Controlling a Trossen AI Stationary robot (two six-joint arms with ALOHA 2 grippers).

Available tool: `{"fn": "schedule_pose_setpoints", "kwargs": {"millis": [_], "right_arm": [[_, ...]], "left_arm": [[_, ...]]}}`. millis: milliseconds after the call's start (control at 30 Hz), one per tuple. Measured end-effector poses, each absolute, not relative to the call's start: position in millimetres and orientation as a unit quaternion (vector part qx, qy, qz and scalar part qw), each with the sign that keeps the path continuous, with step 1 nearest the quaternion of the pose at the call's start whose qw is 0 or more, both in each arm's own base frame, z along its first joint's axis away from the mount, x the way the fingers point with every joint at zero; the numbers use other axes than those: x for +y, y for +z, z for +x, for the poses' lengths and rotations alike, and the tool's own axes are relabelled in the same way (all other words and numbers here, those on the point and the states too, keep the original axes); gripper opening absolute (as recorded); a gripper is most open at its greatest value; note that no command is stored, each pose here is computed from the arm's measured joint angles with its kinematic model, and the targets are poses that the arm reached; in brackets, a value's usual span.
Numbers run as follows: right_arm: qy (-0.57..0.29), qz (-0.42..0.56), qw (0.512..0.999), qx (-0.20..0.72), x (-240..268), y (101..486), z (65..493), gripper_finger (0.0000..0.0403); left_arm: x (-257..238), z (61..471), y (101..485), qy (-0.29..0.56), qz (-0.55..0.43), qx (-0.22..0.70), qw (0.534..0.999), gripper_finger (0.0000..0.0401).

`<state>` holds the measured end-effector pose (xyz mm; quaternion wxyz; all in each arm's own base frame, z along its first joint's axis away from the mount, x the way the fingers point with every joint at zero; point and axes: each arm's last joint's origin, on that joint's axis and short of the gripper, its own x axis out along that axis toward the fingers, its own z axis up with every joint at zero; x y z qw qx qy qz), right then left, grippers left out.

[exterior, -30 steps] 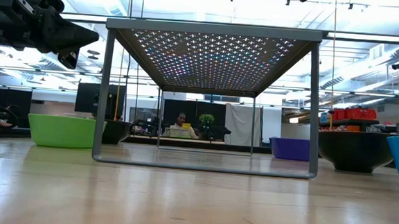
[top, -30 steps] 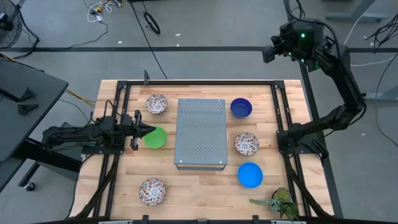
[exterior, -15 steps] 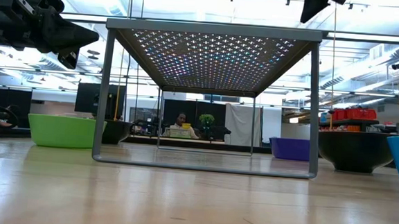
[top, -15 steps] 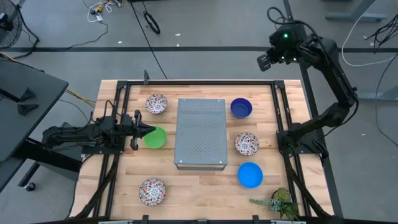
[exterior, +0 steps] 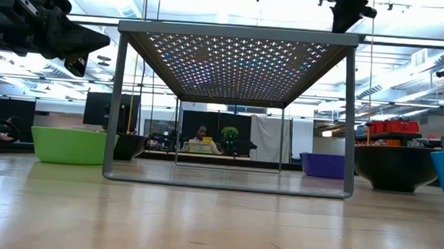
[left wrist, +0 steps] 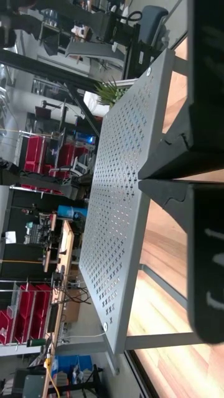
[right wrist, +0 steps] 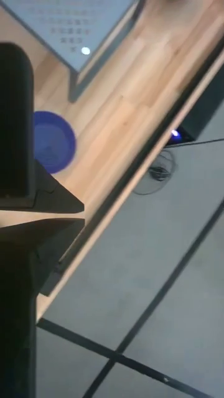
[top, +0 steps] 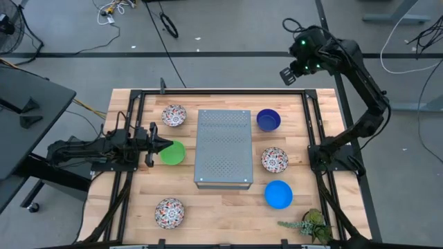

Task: Pick & Place Mini bowls
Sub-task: Put the dark blue bowl on the shelf

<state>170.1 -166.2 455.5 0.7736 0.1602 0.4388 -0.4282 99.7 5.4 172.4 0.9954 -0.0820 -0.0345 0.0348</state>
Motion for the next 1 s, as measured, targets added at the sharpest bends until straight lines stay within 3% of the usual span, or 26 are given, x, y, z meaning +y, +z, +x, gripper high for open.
{"fn": "schedule_pose_setpoints", "kwargs": {"millis": [800,1000], "right_arm": [[-0.360,0.244,0.712,0.551,-158,308,167,0.0028],[-0.341,0.284,0.711,0.546,-158,274,170,0.0059]], "left_arm": [[5,100,172,0.035,-0.082,-0.034,0.995,0.0014],[5,100,172,0.035,-0.082,-0.035,0.995,0.0014]]}}
